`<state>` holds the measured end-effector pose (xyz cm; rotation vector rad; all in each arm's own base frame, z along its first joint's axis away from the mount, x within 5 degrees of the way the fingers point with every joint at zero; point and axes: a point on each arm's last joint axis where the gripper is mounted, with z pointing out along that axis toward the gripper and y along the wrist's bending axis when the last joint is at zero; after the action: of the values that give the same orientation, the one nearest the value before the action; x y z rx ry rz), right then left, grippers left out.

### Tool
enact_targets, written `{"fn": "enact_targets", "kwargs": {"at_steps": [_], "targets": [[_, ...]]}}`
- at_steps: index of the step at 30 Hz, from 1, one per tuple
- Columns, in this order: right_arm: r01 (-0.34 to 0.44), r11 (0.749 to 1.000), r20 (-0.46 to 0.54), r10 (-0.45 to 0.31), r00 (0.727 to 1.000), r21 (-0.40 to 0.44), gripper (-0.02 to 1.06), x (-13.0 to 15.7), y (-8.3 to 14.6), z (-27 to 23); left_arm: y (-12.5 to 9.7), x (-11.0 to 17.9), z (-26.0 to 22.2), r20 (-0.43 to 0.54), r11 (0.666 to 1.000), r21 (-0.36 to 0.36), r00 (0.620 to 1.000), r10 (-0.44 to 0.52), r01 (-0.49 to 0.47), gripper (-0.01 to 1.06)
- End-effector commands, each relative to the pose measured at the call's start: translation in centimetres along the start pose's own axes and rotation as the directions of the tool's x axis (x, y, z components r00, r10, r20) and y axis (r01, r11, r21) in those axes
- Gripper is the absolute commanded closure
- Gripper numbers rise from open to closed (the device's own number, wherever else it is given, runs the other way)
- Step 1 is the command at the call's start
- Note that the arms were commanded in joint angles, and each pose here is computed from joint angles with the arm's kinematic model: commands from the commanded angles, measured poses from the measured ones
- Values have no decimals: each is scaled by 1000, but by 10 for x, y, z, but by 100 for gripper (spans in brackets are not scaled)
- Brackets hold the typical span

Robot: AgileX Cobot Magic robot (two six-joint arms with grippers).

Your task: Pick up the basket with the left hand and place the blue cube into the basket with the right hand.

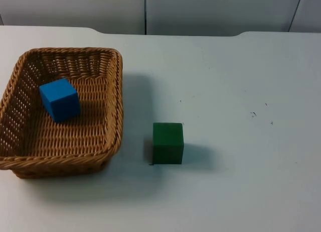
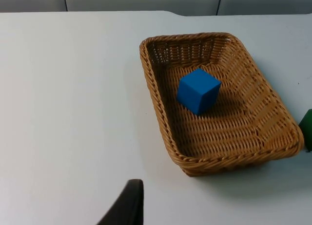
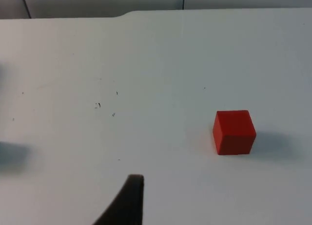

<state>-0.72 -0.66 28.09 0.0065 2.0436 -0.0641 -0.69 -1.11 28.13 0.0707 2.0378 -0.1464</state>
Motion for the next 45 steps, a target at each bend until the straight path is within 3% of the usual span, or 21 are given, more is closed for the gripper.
{"fn": "enact_targets", "kwargs": {"at_steps": [1,20,31,45], "targets": [[-4,1000,9,4,1000,-1,0,0,1,0,0,1,0,3,1000,1,1000,-2,2,0],[-4,1000,9,4,1000,-1,0,0,1,0,0,1,0,3,1000,1,1000,-2,2,0],[-4,1000,9,4,1000,-1,0,0,1,0,6,2,0,-10,996,-63,998,65,-65,0],[-4,1000,9,4,1000,-1,0,0,1,0,6,2,0,-11,995,-63,997,81,-82,0]]}}
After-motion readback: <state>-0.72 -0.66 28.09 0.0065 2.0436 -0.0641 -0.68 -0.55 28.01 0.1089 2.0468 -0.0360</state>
